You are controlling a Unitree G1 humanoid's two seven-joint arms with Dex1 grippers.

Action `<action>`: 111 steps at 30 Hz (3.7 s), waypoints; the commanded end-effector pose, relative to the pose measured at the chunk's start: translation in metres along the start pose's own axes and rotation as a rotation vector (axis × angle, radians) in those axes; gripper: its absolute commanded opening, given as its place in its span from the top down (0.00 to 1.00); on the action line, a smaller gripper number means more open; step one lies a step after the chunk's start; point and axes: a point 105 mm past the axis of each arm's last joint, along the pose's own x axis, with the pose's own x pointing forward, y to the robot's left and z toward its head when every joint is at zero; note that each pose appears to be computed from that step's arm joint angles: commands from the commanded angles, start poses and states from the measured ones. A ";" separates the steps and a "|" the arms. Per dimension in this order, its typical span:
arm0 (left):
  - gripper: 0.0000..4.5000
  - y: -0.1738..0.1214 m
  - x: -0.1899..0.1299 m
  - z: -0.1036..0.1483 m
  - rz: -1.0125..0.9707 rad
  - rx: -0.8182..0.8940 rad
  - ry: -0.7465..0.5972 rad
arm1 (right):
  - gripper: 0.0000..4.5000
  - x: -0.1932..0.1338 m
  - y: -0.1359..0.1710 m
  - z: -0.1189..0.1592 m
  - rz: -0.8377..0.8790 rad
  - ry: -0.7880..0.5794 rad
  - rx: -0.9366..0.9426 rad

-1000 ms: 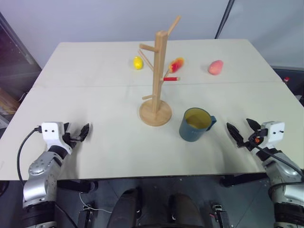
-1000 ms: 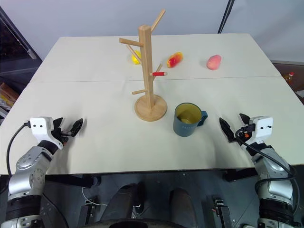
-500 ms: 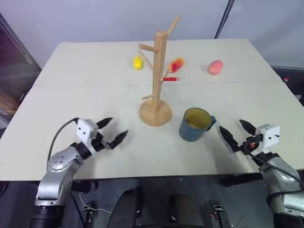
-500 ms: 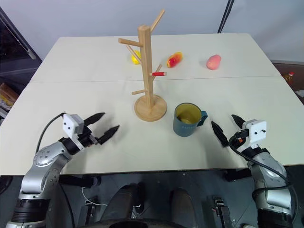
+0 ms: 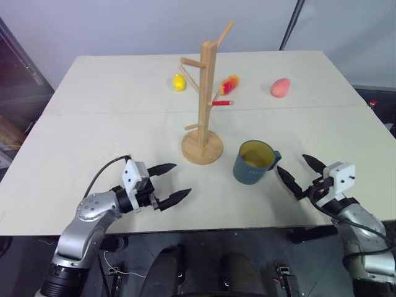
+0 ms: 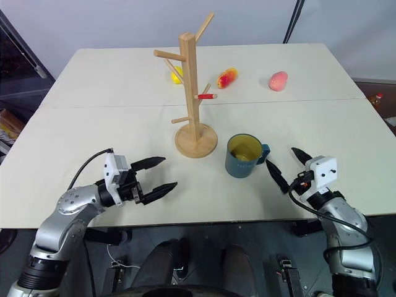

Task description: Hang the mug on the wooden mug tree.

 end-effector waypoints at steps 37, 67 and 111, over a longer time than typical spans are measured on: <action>0.00 0.003 0.002 0.018 0.026 0.078 -0.048 | 1.00 0.057 0.014 0.006 0.187 -0.080 0.062; 0.00 0.006 0.013 0.071 -0.030 0.164 -0.141 | 1.00 0.102 0.053 0.171 0.439 -0.169 -0.736; 0.00 0.002 0.018 0.104 -0.081 0.198 -0.215 | 1.00 0.133 0.068 0.175 0.493 -0.121 -0.850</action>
